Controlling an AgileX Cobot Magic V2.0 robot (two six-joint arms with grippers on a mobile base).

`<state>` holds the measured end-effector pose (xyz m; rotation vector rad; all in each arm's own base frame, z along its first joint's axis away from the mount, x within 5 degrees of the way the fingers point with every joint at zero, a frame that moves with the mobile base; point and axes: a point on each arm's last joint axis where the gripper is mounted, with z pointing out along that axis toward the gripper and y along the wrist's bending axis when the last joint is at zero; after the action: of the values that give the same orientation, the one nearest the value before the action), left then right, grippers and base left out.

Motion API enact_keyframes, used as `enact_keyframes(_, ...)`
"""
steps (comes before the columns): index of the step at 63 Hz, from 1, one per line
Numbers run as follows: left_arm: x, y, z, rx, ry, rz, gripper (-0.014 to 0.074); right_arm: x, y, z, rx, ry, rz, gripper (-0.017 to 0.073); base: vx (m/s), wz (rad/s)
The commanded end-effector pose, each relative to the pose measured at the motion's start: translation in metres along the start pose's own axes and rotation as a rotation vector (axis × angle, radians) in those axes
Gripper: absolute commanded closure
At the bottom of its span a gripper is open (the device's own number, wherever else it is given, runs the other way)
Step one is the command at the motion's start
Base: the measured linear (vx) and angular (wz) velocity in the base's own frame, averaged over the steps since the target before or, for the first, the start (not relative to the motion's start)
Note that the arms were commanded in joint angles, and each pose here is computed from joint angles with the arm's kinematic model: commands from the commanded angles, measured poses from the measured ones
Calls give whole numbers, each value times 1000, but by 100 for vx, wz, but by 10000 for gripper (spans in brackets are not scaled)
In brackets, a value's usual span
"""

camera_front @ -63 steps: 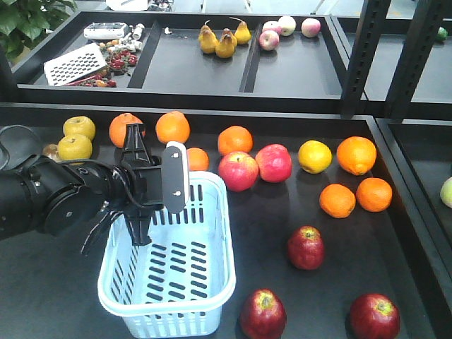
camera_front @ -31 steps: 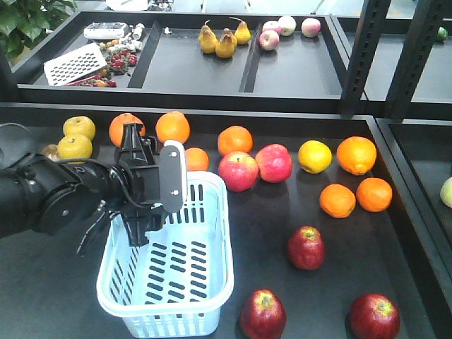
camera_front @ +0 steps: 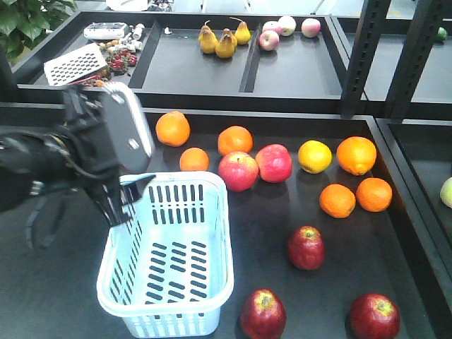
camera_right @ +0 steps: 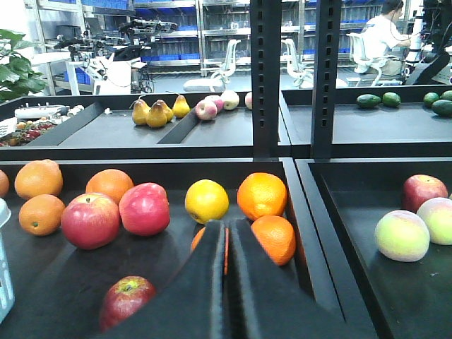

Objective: Pick three apples into basket with both arms
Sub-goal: 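Open the left gripper and lift it away from the basket handle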

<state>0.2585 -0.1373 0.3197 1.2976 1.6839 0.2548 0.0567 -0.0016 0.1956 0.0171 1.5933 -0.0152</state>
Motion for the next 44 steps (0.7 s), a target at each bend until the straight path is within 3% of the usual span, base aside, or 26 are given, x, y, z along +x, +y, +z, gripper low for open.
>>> enact_keyframes(1,-15,19,-34,-100,-117,-160,4,-4,1,-1,-6,-80,-12,568,0,0)
enact_keyframes(9,-16,26,-63,-146,-163,-270,4,-4,1,-1,-6,-80,-12,568,0,0)
enact_keyframes(22,4,45,-109,-252,-157,-563,4,-4,1,-1,-6,-80,-12,568,0,0)
enact_keyframes(29,11,45,-133,-280,-152,-662,4,-4,1,-1,-6,-80,-12,568,0,0)
enact_keyframes(44,18,33,-178,-286,-153,-798,4,-4,1,-1,-6,-80,-12,568,0,0)
